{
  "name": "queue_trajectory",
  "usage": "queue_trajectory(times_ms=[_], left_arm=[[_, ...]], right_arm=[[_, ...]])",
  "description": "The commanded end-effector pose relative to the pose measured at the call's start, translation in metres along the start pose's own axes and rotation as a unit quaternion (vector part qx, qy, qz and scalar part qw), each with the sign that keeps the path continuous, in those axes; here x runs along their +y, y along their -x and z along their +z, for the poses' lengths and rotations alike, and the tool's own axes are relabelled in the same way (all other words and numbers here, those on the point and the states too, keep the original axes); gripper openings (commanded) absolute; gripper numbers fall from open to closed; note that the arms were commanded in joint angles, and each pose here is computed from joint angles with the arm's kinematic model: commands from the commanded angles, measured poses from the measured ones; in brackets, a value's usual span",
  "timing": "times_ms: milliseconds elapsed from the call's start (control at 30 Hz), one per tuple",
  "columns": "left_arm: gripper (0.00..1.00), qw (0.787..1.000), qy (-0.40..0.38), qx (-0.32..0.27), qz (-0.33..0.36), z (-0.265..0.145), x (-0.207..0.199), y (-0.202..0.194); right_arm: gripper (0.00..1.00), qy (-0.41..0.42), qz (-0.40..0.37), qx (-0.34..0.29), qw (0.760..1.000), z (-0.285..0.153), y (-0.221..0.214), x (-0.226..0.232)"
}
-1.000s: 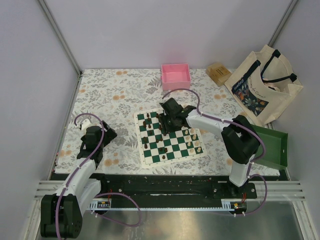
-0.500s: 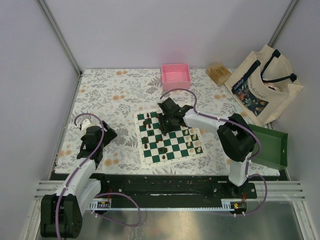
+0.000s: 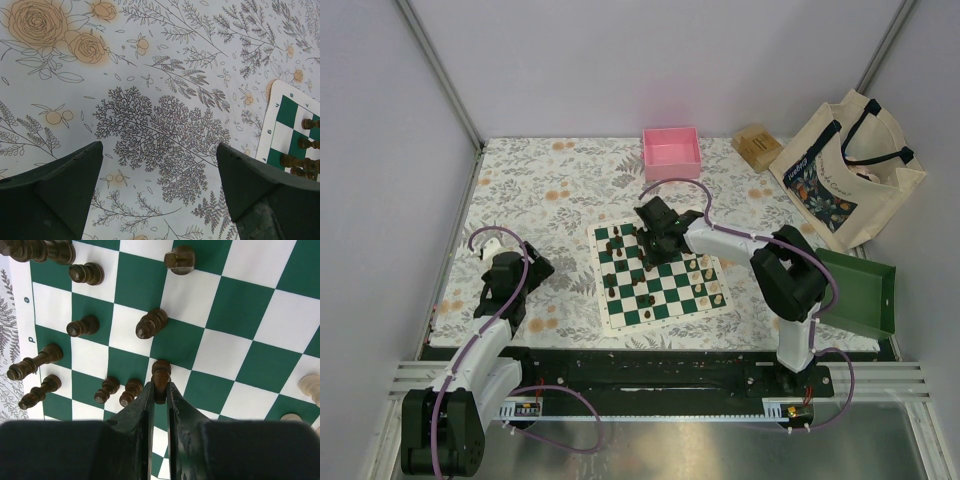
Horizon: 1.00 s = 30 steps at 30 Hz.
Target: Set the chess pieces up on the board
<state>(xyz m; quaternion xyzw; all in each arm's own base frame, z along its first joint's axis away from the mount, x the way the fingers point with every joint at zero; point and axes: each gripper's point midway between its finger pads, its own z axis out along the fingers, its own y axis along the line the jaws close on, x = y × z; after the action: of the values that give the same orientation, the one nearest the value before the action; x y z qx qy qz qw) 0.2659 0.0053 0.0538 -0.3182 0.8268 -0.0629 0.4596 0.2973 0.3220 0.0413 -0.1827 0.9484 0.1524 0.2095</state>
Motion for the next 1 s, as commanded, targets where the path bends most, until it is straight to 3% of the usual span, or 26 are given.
queue_trajectory(times_ms=[0,133,300,633,967], left_arm=[[0.99,0.999,-0.026,-0.033,-0.005,-0.001,-0.016,0.022],[0.99,0.999,-0.025,-0.033,-0.006,-0.001,-0.016,0.022],[0.99,0.999,-0.025,-0.033,-0.005,-0.001,-0.016,0.022],[0.99,0.999,-0.026,-0.034,-0.006,-0.001,-0.016,0.022],[0.99,0.999,-0.027,-0.035,-0.007,-0.002,-0.016,0.022]], right_arm=[[0.16,0.020,-0.009,-0.056,0.998,-0.033,0.027,0.015],[0.16,-0.018,-0.024,-0.097,0.995,-0.064,0.032,0.008],[0.16,-0.002,-0.042,-0.109,0.993,-0.089,0.024,0.027],[0.16,0.045,-0.091,-0.046,0.994,-0.057,-0.027,0.102],[0.17,0.045,-0.122,-0.015,0.991,-0.032,-0.044,0.134]])
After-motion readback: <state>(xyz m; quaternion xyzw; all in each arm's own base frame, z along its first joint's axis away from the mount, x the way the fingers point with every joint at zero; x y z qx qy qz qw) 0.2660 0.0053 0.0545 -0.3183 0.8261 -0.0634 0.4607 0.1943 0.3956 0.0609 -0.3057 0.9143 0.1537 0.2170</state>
